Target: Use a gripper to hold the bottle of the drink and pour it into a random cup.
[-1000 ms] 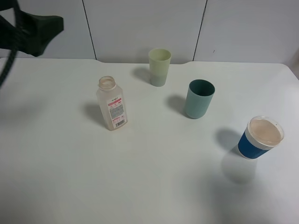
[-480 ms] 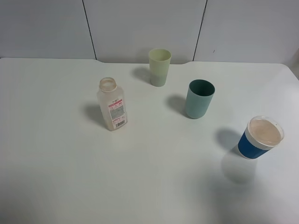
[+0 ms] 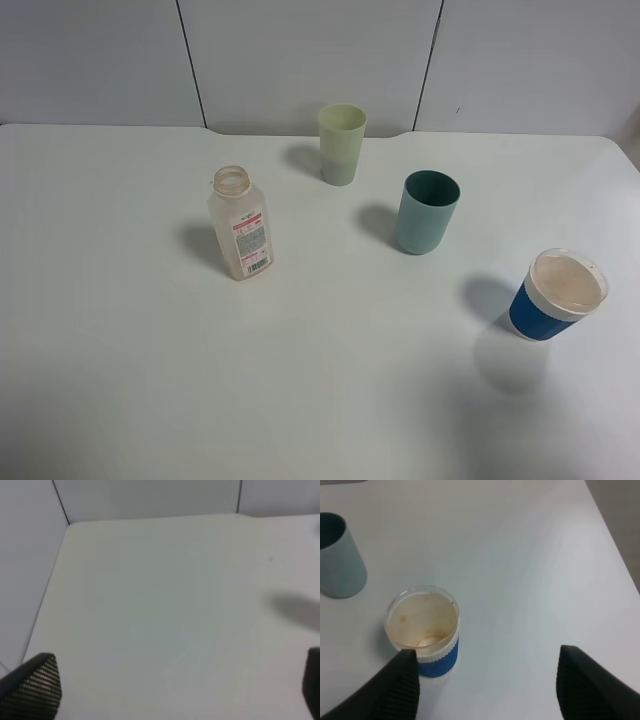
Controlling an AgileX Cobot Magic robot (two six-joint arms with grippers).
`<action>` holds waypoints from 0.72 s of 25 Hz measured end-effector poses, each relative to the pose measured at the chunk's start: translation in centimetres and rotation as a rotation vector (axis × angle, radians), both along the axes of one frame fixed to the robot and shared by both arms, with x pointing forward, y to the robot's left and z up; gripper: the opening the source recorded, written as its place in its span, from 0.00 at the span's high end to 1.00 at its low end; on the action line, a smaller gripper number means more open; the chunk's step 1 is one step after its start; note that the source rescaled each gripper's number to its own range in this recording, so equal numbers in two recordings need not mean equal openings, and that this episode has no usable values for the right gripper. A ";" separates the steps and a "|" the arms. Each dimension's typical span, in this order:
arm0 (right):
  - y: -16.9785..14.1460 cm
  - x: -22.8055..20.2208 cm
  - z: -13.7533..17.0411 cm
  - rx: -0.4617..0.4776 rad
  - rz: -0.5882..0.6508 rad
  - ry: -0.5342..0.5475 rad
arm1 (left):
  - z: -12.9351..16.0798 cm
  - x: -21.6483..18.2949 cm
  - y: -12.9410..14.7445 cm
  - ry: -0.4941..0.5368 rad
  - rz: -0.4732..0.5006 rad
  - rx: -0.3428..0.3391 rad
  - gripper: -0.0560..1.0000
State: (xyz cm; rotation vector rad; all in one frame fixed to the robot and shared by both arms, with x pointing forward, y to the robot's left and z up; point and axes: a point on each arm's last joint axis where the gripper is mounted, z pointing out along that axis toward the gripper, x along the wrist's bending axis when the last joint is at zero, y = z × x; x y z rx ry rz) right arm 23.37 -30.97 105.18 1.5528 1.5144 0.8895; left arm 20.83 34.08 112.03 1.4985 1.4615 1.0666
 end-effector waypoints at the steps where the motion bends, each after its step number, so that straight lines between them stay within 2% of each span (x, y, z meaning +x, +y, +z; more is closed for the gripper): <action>1: 0.0 0.0 0.0 0.000 0.000 0.000 | -0.1 -0.4 0.1 -0.011 0.001 -0.011 0.04; 8: 0.0 0.0 0.0 0.000 0.000 0.000 | -0.7 -1.5 0.0 -0.043 -0.035 -0.076 0.04; 14: 0.0 0.0 0.0 0.000 0.000 0.000 | -2.5 -0.5 -1.2 0.048 -0.107 -0.125 0.04; 18: 0.0 0.0 0.0 0.000 0.000 0.000 | -3.7 0.2 -1.6 0.099 -0.117 -0.126 0.04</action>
